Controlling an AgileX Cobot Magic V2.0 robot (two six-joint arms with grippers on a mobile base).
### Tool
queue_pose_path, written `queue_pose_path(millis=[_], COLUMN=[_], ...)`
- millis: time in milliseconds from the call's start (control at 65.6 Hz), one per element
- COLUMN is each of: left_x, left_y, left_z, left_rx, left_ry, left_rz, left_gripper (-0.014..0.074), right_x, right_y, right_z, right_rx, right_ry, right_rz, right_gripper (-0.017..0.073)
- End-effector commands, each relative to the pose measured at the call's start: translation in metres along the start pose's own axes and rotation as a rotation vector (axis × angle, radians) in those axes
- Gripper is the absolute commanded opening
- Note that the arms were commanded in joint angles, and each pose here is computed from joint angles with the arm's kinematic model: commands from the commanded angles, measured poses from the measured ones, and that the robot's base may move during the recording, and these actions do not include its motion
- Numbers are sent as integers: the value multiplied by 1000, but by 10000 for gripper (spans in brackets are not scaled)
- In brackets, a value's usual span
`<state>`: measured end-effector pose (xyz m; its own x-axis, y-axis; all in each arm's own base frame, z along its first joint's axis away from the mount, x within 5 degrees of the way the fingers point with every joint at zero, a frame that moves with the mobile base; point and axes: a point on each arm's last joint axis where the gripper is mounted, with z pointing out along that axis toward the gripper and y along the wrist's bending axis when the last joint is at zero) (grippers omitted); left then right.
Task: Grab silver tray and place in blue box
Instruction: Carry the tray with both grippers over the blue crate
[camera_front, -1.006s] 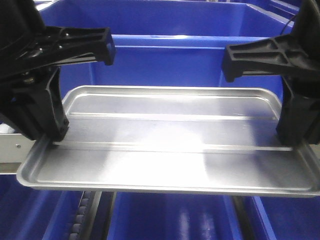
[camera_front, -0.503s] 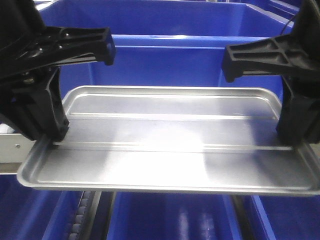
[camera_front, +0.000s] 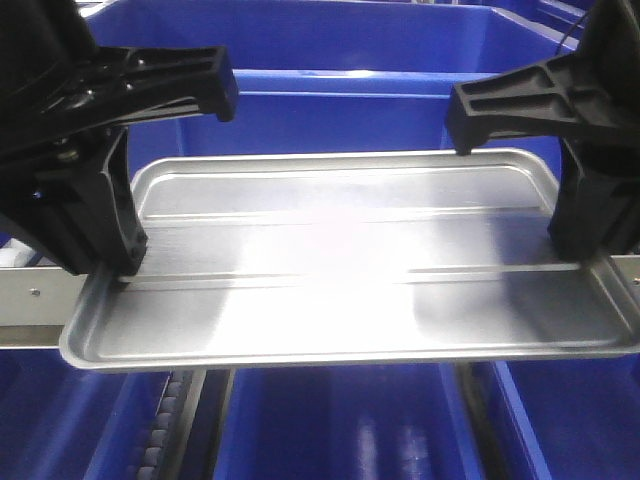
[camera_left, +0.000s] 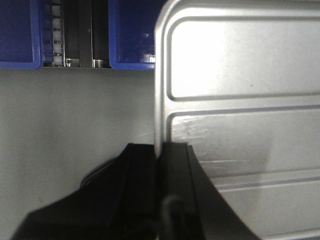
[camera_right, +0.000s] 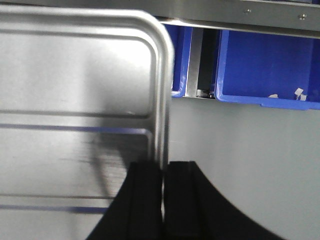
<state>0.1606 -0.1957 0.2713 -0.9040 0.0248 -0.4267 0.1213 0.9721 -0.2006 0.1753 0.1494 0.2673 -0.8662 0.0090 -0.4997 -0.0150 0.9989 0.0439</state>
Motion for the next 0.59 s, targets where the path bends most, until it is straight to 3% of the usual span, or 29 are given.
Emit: queue_pose_path(millis=[0, 289, 579], left_x=[-7, -10, -12], left_y=[1, 2, 0], left_z=[-14, -14, -14], left_rx=[12, -5, 17], left_ry=[-57, -84, -115], left_rz=[25, 52, 66], left_gripper=[-104, -104, -104], right_x=[-12, -13, -12], right_y=[-2, -1, 11], right_z=[-12, -12, -13], right_rx=[-4, -21, -148], right_ry=[-90, -99, -93], right_rz=[-36, -37, 26], right_gripper=[59, 59, 59])
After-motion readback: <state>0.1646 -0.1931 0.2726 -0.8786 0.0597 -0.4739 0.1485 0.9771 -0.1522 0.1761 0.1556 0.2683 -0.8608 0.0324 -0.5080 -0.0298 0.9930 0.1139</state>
